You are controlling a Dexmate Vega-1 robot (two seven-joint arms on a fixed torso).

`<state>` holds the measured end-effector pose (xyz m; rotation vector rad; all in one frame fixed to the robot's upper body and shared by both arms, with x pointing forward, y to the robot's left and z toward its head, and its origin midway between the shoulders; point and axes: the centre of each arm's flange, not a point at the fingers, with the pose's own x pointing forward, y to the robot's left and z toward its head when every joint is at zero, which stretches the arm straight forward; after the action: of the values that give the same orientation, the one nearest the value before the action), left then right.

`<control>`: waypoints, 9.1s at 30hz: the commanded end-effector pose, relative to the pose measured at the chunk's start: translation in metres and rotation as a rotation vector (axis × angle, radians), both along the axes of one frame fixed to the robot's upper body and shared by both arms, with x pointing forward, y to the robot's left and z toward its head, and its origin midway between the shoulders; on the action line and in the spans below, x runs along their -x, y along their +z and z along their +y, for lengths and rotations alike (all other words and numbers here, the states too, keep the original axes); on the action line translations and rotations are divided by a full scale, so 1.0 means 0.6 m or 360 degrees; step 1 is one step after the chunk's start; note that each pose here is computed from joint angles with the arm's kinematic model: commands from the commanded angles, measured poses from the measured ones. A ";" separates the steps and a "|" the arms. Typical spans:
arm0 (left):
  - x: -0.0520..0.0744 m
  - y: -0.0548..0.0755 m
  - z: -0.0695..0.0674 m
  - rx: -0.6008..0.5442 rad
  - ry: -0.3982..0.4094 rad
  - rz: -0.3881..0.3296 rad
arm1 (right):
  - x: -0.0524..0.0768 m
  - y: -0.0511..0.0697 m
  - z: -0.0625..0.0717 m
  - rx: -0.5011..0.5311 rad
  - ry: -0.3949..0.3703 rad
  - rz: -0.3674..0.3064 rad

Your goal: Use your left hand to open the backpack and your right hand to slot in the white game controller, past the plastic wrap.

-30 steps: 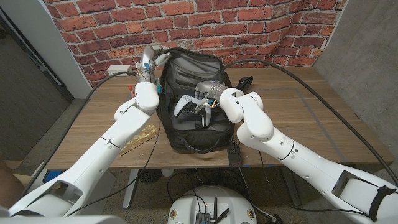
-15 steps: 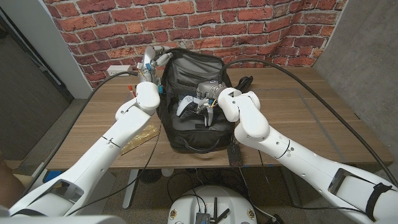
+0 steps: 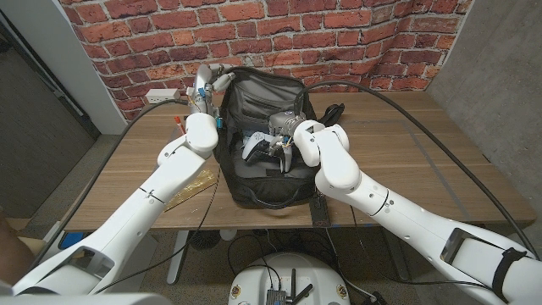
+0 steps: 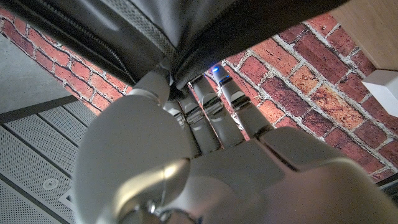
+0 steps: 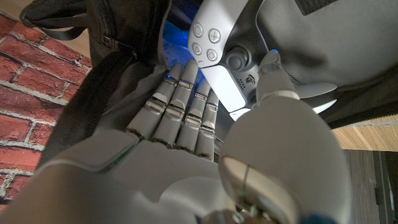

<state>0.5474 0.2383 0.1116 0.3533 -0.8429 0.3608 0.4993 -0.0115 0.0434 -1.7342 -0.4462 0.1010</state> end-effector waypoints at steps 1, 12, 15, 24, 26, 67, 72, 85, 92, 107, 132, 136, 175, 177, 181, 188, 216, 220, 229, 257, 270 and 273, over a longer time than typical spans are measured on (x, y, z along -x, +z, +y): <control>0.002 -0.003 -0.001 0.0012 -0.0016 -0.0007 | -0.002 -0.008 0.003 0.0017 -0.0060 0.0000; 0.008 -0.007 0.001 0.0025 -0.0015 -0.0014 | -0.001 -0.015 0.003 0.0048 -0.0099 0.0029; 0.008 -0.008 0.001 0.0027 -0.0021 -0.0019 | -0.002 -0.017 0.003 0.0054 -0.0110 0.0036; 0.009 -0.010 0.002 0.0032 -0.0018 -0.0017 | -0.001 -0.019 0.002 0.0056 -0.0130 0.0043; 0.009 -0.010 0.002 0.0031 -0.0019 -0.0016 | -0.001 -0.019 0.002 0.0058 -0.0136 0.0044; 0.012 -0.016 0.011 0.0053 -0.0023 -0.0018 | 0.015 -0.011 -0.004 0.0006 0.0075 0.0171; 0.011 -0.015 0.012 0.0054 -0.0025 -0.0019 | 0.022 -0.009 -0.012 -0.0027 0.0131 0.0155; 0.003 -0.010 0.017 0.0067 -0.0024 -0.0019 | 0.033 -0.013 -0.024 -0.0065 0.0195 0.0145; -0.002 -0.005 0.024 0.0080 -0.0014 -0.0028 | 0.036 -0.019 -0.031 -0.0085 0.0213 0.0154; -0.016 0.005 0.027 0.0082 -0.0028 -0.0023 | 0.055 -0.032 -0.058 -0.0135 0.0225 0.0191; -0.010 0.008 0.015 0.0080 -0.0027 -0.0013 | 0.111 -0.036 -0.109 -0.0213 0.0229 0.0151; -0.010 0.006 0.010 0.0087 -0.0030 -0.0011 | 0.118 -0.037 -0.118 -0.0234 0.0231 0.0152; 0.008 -0.030 -0.006 0.0099 -0.0009 0.0110 | 0.154 -0.040 -0.234 -0.0393 0.0145 0.0178; 0.011 -0.031 -0.005 0.0102 -0.0001 0.0112 | 0.154 -0.038 -0.241 -0.0396 0.0129 0.0165; 0.016 -0.034 -0.004 0.0114 0.0001 0.0117 | 0.155 -0.034 -0.257 -0.0405 0.0085 0.0141; 0.026 -0.039 -0.008 0.0128 -0.0013 0.0134 | 0.154 -0.028 -0.281 -0.0428 0.0039 0.0090; 0.067 -0.068 0.013 0.0174 -0.0011 0.0216 | 0.117 -0.008 -0.345 -0.0576 0.0050 -0.0029; 0.072 -0.068 0.015 0.0160 -0.0017 0.0231 | 0.111 -0.007 -0.350 -0.0592 0.0057 -0.0036; 0.084 -0.081 0.014 0.0183 -0.0044 0.0284 | 0.096 -0.005 -0.351 -0.0611 0.0093 -0.0043; 0.101 -0.083 0.056 -0.0018 -0.0172 0.0558 | 0.035 0.012 -0.368 -0.0712 0.0163 -0.0051; 0.093 -0.071 0.052 -0.0110 -0.0327 0.0673 | -0.001 0.014 -0.392 -0.0791 0.0141 -0.0075; 0.089 -0.064 0.057 -0.0158 -0.0409 0.0742 | -0.008 0.017 -0.395 -0.0797 0.0124 -0.0074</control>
<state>0.4889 0.2732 0.0675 0.3732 -0.5203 0.1629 0.4843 -0.2364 0.0506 -1.2568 -0.5412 0.0335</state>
